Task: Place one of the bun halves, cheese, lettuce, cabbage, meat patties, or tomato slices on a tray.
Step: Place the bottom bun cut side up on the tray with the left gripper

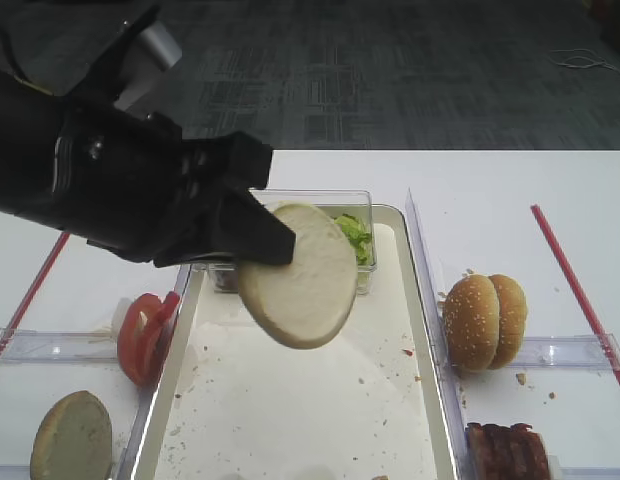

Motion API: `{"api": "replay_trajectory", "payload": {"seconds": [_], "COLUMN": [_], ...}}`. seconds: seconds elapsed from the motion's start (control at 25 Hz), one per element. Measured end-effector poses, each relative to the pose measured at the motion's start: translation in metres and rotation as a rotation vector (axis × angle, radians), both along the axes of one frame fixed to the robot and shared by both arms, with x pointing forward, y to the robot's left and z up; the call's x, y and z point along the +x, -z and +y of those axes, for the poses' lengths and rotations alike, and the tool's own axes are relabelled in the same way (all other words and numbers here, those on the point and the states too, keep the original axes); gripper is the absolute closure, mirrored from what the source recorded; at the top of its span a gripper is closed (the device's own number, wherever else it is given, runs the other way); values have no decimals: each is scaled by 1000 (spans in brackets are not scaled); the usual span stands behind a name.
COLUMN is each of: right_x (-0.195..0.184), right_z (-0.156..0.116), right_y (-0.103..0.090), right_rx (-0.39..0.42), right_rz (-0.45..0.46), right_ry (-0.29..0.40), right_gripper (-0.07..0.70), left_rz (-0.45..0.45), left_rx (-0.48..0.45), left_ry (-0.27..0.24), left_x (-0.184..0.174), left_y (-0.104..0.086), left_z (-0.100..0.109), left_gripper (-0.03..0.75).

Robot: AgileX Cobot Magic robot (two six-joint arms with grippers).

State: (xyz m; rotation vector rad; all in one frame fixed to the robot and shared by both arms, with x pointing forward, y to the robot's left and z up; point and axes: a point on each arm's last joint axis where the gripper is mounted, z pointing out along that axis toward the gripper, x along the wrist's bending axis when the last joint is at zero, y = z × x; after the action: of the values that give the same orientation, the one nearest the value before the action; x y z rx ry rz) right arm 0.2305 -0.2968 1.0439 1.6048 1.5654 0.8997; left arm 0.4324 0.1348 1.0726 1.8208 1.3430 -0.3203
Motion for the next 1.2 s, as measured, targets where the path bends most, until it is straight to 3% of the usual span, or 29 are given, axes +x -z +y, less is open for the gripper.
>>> {"api": "replay_trajectory", "payload": {"seconds": [0.2, 0.44, 0.72, 1.0, 1.2], "right_x": [0, 0, 0, 0, 0], "right_z": [0, 0, 0, 0, 0], "right_y": [0, 0, 0, 0, 0], "right_rx": [0, 3, 3, 3, 3], "right_rz": [0, 0, 0, 0, 0], "right_ry": [0, 2, 2, 2, 2], "right_gripper": [234, 234, 234, 234, 234], "left_rz": [-14, 107, 181, 228, 242], "left_rx": [-44, 34, 113, 166, 183], "left_ry": [2, 9, 10, 3, -12], "left_x": [3, 24, 41, 52, 60], "left_y": [0, 41, 81, 111, 121], "left_z": [-4, -16, -24, -25, -18], "left_gripper": [629, 631, 632, 634, 635]}}
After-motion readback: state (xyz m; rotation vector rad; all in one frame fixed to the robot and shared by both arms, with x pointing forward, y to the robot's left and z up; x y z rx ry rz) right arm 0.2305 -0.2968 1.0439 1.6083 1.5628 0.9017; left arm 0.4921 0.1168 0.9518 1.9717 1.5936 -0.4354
